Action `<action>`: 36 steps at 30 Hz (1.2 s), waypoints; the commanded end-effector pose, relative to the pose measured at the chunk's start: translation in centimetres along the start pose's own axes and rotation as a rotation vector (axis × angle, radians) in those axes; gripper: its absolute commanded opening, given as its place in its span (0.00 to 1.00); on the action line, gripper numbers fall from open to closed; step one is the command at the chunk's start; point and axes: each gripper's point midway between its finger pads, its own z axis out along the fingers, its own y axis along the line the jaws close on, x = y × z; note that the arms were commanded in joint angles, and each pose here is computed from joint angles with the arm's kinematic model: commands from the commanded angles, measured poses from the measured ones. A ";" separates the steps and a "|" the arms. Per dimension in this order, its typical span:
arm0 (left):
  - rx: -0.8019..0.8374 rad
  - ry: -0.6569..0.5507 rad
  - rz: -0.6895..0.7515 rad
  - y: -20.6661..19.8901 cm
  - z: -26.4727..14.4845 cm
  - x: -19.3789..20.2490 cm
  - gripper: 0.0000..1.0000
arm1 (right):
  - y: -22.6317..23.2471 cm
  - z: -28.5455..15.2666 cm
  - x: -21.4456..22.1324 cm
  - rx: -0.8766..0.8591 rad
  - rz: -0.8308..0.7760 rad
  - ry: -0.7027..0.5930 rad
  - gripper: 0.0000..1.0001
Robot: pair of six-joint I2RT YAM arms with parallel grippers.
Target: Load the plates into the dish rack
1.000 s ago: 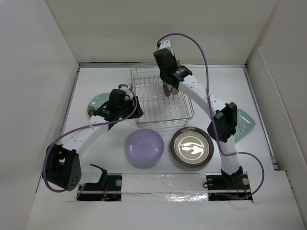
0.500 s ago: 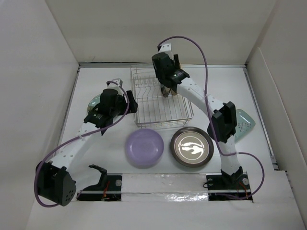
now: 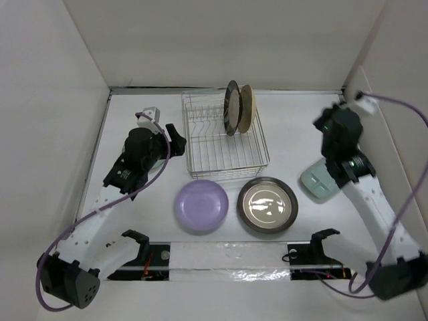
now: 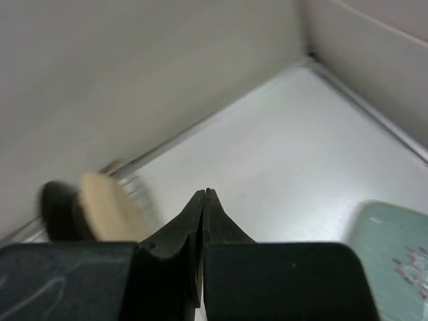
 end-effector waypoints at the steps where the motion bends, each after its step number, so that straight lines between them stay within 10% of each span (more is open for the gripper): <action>1: 0.129 -0.079 0.005 -2.5 -1.8 -2.3 0.65 | -11.2 -0.9 4.6 0.209 0.222 0.000 0.00; 5: 0.195 -0.079 0.008 -3.8 -2.7 -2.4 0.65 | -22.6 -3.1 10.1 0.450 0.274 0.073 0.05; 8: 0.196 -0.095 0.029 -4.2 -3.4 -2.7 0.65 | -28.0 -4.1 13.3 0.578 0.338 0.151 0.44; 11: 0.208 -0.098 0.038 -4.7 -4.1 -2.5 0.66 | -30.6 -4.8 17.1 0.626 0.415 0.226 0.68; 16: 0.224 -0.102 0.048 -5.2 -4.5 -2.4 0.66 | -29.4 -3.9 21.2 0.495 0.462 0.358 0.76; 24: 0.222 -0.093 0.047 -5.1 -4.3 -2.0 0.66 | -27.9 -2.4 25.6 0.377 0.559 0.503 0.62; 29: 0.212 -0.086 0.045 -4.9 -4.1 -1.8 0.66 | -27.6 -1.9 25.0 0.369 0.587 0.442 0.01; 36: 0.192 -0.076 0.045 -4.6 -3.6 -1.6 0.66 | -23.0 -1.4 14.6 0.274 0.487 0.145 0.00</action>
